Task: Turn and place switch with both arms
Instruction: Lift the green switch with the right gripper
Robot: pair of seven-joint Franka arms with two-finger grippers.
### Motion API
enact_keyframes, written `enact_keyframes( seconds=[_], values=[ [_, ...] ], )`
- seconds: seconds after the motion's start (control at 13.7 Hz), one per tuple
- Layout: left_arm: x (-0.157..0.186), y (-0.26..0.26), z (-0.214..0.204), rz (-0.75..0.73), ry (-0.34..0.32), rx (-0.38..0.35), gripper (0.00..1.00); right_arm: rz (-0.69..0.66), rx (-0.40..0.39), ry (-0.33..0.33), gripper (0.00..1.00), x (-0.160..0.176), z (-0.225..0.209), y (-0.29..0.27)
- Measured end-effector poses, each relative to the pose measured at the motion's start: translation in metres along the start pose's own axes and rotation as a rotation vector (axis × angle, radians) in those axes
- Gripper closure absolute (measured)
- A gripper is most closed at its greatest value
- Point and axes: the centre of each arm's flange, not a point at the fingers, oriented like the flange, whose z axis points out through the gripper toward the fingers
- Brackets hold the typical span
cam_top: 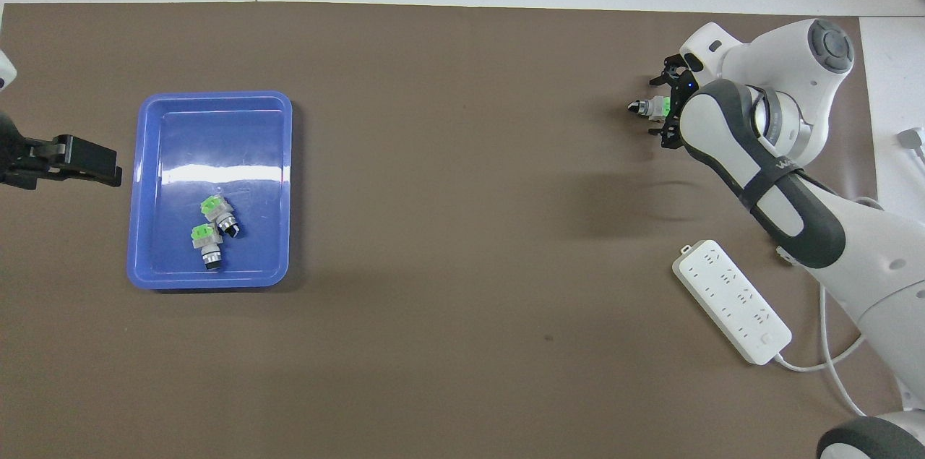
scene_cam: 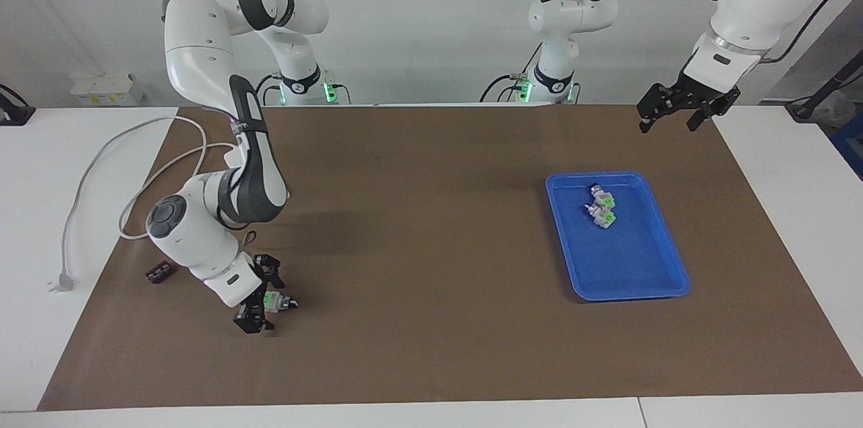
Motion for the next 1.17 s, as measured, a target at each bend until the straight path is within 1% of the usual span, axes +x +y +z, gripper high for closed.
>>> enact_keyframes(
  seconds=[0.15, 0.22, 0.29, 0.37, 0.44, 0.51, 0.59, 0.95, 1.03, 1.17],
  values=[
    [0.000, 0.000, 0.000, 0.000, 0.000, 0.000, 0.00, -0.006, -0.012, -0.002, 0.05, 0.001, 0.000, -0.002],
    [0.000, 0.000, 0.000, 0.000, 0.000, 0.000, 0.00, -0.008, -0.021, -0.003, 0.15, 0.001, -0.002, -0.002],
    [0.000, 0.000, 0.000, 0.000, 0.000, 0.000, 0.00, -0.010, -0.022, -0.004, 0.15, 0.002, -0.002, -0.002],
    [0.000, 0.000, 0.000, 0.000, 0.000, 0.000, 0.00, -0.013, -0.030, -0.004, 0.21, 0.002, -0.003, -0.002],
    [0.000, 0.000, 0.000, 0.000, 0.000, 0.000, 0.00, -0.015, -0.037, -0.004, 0.30, 0.004, -0.005, -0.001],
    [0.000, 0.000, 0.000, 0.000, 0.001, 0.000, 0.00, -0.016, -0.042, -0.003, 0.47, 0.005, -0.006, -0.001],
    [0.000, 0.000, -0.001, 0.000, 0.002, 0.000, 0.00, -0.017, -0.044, -0.003, 0.54, 0.005, -0.007, 0.000],
    [-0.001, 0.000, -0.003, 0.000, 0.010, 0.000, 0.00, -0.021, -0.042, 0.000, 0.54, 0.009, -0.008, -0.002],
    [-0.001, 0.000, -0.004, 0.000, 0.012, 0.001, 0.00, -0.028, -0.044, 0.003, 0.54, 0.014, -0.010, -0.002],
    [-0.002, 0.000, -0.003, 0.001, 0.011, 0.001, 0.00, -0.056, -0.065, 0.008, 0.54, 0.037, -0.028, -0.001]
  ],
)
